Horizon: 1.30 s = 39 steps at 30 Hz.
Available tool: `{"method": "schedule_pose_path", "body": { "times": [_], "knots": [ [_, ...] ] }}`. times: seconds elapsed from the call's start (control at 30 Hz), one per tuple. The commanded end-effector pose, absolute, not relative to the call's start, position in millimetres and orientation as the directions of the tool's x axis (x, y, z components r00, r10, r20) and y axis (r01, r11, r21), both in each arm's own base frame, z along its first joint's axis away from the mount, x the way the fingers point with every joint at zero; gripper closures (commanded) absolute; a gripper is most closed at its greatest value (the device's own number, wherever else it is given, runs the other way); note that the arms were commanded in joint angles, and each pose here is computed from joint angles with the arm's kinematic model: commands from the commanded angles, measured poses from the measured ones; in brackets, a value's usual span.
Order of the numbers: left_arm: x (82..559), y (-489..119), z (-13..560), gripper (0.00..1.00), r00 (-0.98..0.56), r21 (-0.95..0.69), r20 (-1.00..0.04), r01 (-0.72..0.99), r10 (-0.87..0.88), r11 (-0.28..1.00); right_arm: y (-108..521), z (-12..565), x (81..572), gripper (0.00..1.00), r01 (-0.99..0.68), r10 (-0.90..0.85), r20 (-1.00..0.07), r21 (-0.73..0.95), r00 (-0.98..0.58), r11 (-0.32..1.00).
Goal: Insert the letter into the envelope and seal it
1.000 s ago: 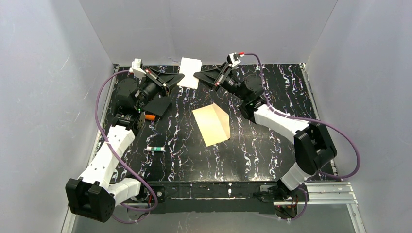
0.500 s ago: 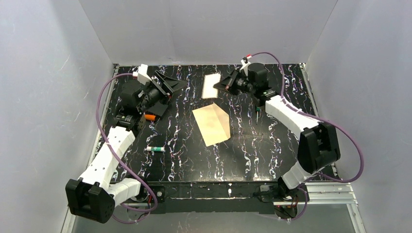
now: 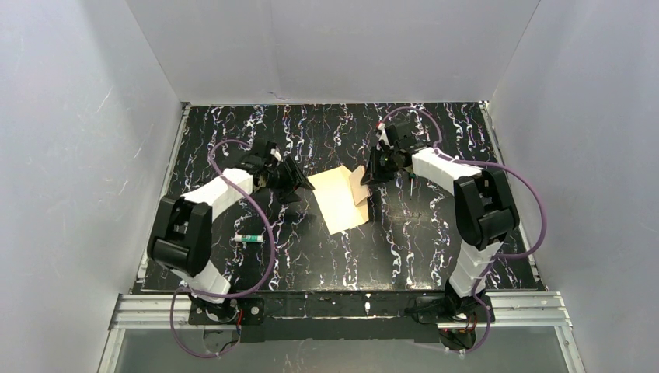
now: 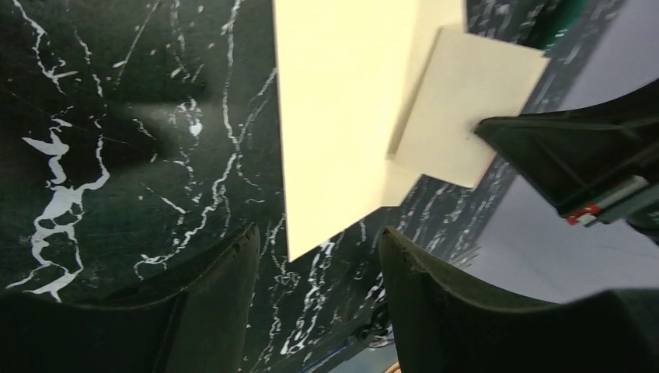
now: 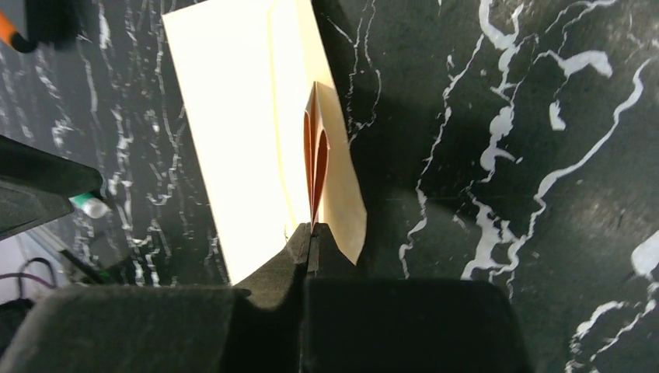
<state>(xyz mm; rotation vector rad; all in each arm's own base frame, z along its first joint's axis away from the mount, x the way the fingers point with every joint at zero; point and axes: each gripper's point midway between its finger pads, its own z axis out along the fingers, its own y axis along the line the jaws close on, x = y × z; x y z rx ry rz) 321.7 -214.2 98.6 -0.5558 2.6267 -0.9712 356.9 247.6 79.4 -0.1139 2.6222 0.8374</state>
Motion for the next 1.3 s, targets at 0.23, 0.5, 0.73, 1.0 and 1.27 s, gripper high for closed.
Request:
{"method": "schedule_pose_path", "body": {
  "times": [0.23,0.5,0.73,1.0,1.27],
  "knots": [
    [344,-219,66,0.48,-0.918,-0.541,-0.142,-0.241,-0.37,0.806,257,64,381,0.99,-0.414,-0.092,-0.553,0.494,-0.828,0.765],
    [352,-221,32,0.51,-0.929,-0.461,-0.072,-0.291,-0.362,0.838,261,49,381,0.99,-0.349,-0.04,-0.504,0.536,-0.863,0.768],
    [345,-228,18,0.64,-0.891,-0.438,0.022,-0.417,-0.454,0.797,271,37,370,0.99,-0.27,-0.027,-0.418,0.535,-0.908,0.8],
    [349,-238,18,0.7,-0.881,-0.469,0.029,-0.429,-0.473,0.772,284,40,360,0.99,-0.249,-0.015,-0.38,0.574,-0.925,0.78],
    [354,-242,20,0.7,-0.895,-0.488,0.016,-0.397,-0.447,0.777,295,41,356,0.99,-0.295,-0.075,-0.371,0.584,-0.926,0.756]
  ]
}}
